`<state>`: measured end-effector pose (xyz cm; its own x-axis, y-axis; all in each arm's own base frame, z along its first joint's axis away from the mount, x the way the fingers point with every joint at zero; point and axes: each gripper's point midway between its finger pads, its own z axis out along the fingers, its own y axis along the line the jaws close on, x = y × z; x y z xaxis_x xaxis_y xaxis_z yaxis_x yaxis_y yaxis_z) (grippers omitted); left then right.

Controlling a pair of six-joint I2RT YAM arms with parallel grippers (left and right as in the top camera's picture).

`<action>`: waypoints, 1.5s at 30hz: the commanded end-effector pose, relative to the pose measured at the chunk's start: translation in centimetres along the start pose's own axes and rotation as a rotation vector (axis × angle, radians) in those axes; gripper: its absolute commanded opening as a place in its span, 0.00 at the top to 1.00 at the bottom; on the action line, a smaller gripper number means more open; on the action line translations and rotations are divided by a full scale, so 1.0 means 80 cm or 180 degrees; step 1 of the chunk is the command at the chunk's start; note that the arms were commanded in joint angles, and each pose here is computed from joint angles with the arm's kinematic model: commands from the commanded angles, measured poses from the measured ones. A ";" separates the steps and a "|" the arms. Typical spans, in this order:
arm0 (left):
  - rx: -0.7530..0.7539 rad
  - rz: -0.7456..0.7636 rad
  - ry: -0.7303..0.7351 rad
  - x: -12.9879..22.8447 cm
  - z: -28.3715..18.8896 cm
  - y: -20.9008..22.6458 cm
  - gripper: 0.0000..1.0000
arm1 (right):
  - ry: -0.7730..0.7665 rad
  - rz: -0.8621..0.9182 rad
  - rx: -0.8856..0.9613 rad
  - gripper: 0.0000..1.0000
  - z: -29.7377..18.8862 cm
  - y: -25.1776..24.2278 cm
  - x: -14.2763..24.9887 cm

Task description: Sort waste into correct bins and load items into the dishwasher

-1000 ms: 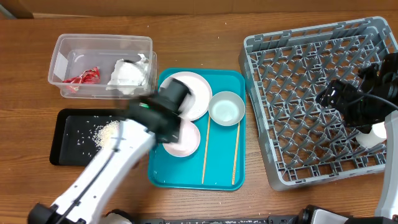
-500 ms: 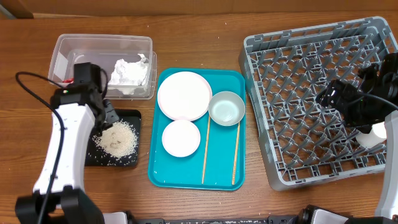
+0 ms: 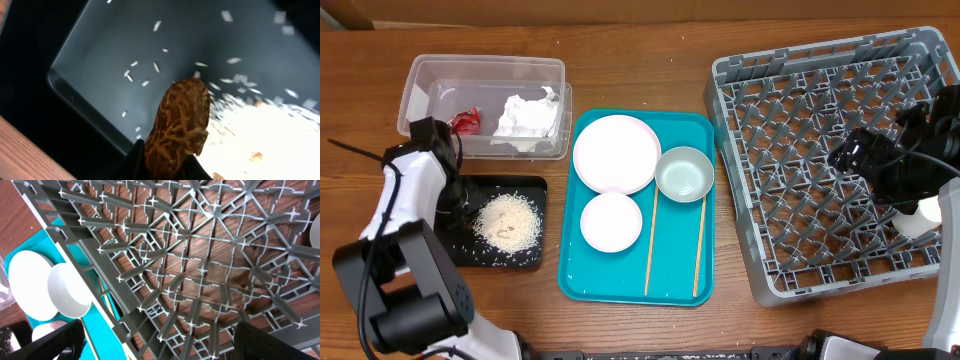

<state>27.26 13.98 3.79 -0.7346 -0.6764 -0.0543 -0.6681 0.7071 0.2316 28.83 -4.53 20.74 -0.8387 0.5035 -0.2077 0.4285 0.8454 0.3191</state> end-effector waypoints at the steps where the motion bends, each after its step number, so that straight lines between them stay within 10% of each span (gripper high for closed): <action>1: -0.0073 -0.0048 0.0146 0.004 0.020 0.003 0.85 | -0.0066 -0.0061 -0.0035 0.02 -0.007 0.006 -0.003; 22: 0.0734 0.0252 -0.0406 0.003 -0.101 -0.048 0.60 | -0.0067 -0.0060 -0.0035 0.02 -0.007 0.006 -0.003; 37: 0.1272 0.2035 -0.0796 0.139 -0.180 -0.204 0.50 | -0.0067 -0.0060 -0.0036 0.00 -0.007 0.006 -0.003; 45: 0.1177 0.1966 -0.0637 0.167 -0.177 -0.202 0.46 | 0.0002 -0.0412 -0.0685 0.00 -0.010 0.057 0.003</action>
<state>29.93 -9.63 12.57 -0.9777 -0.0681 -0.1986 -0.0571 0.9965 -0.0605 29.43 -3.31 21.23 -0.8547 0.4717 -0.2168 0.3700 0.8465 0.3828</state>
